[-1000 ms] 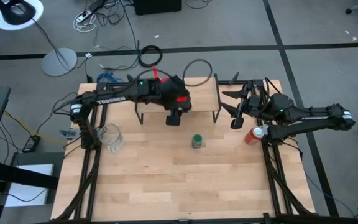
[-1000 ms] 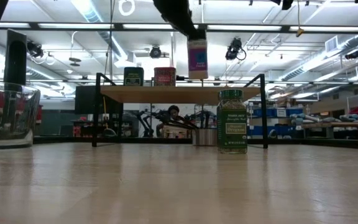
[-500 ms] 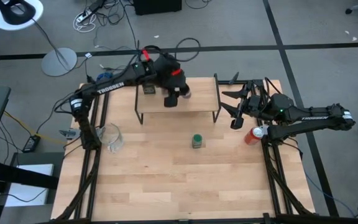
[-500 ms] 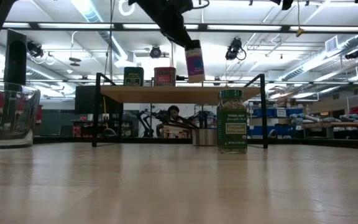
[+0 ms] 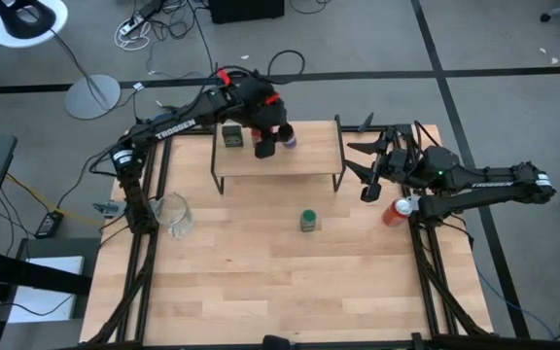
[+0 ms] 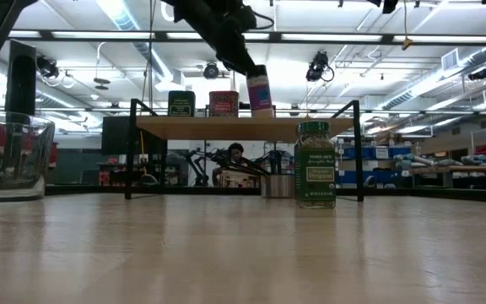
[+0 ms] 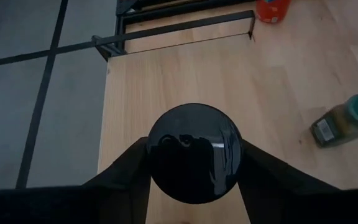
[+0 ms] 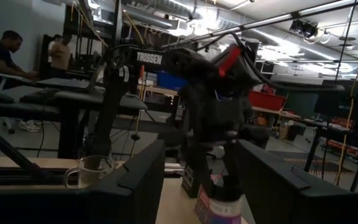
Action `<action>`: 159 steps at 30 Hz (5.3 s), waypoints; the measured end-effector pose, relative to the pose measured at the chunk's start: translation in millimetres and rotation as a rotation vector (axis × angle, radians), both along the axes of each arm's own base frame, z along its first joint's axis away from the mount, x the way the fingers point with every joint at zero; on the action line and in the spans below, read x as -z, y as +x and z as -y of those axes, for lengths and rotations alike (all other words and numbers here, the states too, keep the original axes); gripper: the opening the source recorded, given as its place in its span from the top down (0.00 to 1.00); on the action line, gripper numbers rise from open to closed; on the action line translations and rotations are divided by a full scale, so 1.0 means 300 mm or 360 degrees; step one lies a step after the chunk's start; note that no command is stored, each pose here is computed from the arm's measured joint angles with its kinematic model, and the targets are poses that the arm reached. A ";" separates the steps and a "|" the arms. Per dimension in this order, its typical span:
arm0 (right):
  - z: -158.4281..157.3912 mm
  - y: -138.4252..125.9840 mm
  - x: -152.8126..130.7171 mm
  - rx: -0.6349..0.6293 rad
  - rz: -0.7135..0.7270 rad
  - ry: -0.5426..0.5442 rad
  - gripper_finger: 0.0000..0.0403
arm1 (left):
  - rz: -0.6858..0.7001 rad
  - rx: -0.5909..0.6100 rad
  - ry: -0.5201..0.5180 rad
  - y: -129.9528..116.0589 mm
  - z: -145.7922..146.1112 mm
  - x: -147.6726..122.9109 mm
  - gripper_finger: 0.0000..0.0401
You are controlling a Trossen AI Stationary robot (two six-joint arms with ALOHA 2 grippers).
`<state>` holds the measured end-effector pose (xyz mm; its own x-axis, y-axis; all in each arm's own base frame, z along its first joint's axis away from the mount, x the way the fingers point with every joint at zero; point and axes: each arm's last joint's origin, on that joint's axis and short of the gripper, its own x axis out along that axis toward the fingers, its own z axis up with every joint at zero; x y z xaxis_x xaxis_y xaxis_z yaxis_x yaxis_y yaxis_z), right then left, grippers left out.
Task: Shelf spices
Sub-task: Put the black seasoning bottle on the shelf
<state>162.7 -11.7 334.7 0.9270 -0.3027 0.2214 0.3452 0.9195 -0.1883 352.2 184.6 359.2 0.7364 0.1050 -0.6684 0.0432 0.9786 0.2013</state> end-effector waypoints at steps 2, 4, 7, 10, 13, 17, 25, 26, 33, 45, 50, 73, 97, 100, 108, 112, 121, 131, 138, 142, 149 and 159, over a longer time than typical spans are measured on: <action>0.000 0.000 0.001 0.0000 -0.0002 0.0000 0.52 | -0.0001 0.0003 -0.0012 0.010 -0.005 0.012 0.53; 0.000 0.000 0.000 0.0000 -0.0001 0.0000 0.52 | -0.0006 0.0012 -0.0027 0.021 -0.010 0.028 0.53; 0.000 0.000 0.001 0.0000 -0.0003 -0.0001 0.52 | -0.0008 0.0012 -0.0029 0.033 -0.015 0.042 0.53; 0.000 0.000 0.001 0.0000 -0.0003 -0.0001 0.52 | -0.0005 0.0008 -0.0028 0.035 -0.017 0.042 0.51; 0.000 0.000 0.001 0.0000 -0.0004 -0.0002 0.52 | 0.0008 0.0002 -0.0017 0.038 -0.019 0.041 0.50; 0.000 0.000 0.001 0.0001 -0.0006 -0.0005 0.52 | 0.0002 -0.0006 -0.0015 0.035 -0.021 0.037 0.50; 0.000 0.000 0.001 0.0001 -0.0006 -0.0005 0.52 | 0.0010 -0.0020 -0.0021 0.037 -0.022 0.036 0.48; 0.000 0.000 0.001 0.0001 -0.0006 -0.0005 0.52 | 0.0015 -0.0030 -0.0032 0.037 -0.022 0.036 0.47; 0.000 0.000 0.001 0.0001 -0.0006 -0.0005 0.52 | 0.0063 -0.0077 -0.0066 0.042 -0.025 0.028 0.36; 0.000 0.000 0.001 0.0001 -0.0006 -0.0005 0.52 | 0.0109 -0.0130 -0.0006 0.043 -0.030 -0.005 0.30; 0.000 0.000 0.001 0.0001 -0.0006 -0.0005 0.52 | 0.0210 -0.0130 0.0039 0.038 -0.025 -0.083 0.30; 0.090 0.223 0.149 0.0102 -0.0288 -0.0049 0.98 | 0.0177 -0.0624 0.0569 -0.091 0.212 -0.431 0.99; 0.226 0.399 0.340 0.0078 -0.0481 0.0145 1.00 | 0.0388 -0.1066 0.0500 -0.556 0.495 -0.537 1.00; 0.234 0.423 0.340 0.0083 -0.0488 0.0147 1.00 | 0.0370 -0.1102 0.0457 -0.555 0.500 -0.465 1.00; 0.246 0.457 0.370 0.0139 -0.0573 0.0170 1.00 | 0.0478 -0.1163 0.0286 -0.586 0.523 -0.247 1.00; 0.249 0.459 0.375 0.0194 -0.0574 0.0172 1.00 | 0.0576 -0.1179 0.0188 -0.602 0.530 -0.122 1.00; 0.260 0.456 0.381 0.0292 -0.0585 0.0178 1.00 | 0.0729 -0.1094 -0.0066 -0.597 0.539 0.137 1.00; 0.267 0.457 0.371 0.0370 -0.0570 0.0173 1.00 | 0.0847 -0.1020 -0.0307 -0.566 0.549 0.326 1.00; 0.273 0.478 0.323 0.0371 -0.0534 0.0120 1.00 | 0.0936 -0.0961 -0.0370 -0.561 0.552 0.361 1.00; 0.274 0.486 0.316 0.0371 -0.0593 0.0122 1.00 | 0.0923 -0.0940 -0.0383 -0.561 0.553 0.365 1.00; 0.274 0.484 0.331 0.0370 -0.0670 0.0134 1.00 | 0.0919 -0.0930 -0.0390 -0.561 0.554 0.366 1.00; 0.297 0.473 0.343 0.0406 -0.0732 0.0154 1.00 | 0.0916 -0.0930 -0.0389 -0.561 0.554 0.366 1.00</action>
<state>304.7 -100.9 231.6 0.8162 -0.5299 -0.2305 0.4617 0.8378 -0.2914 184.0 18.5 249.3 0.8405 0.4754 -0.2600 -0.5262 0.8305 -0.1826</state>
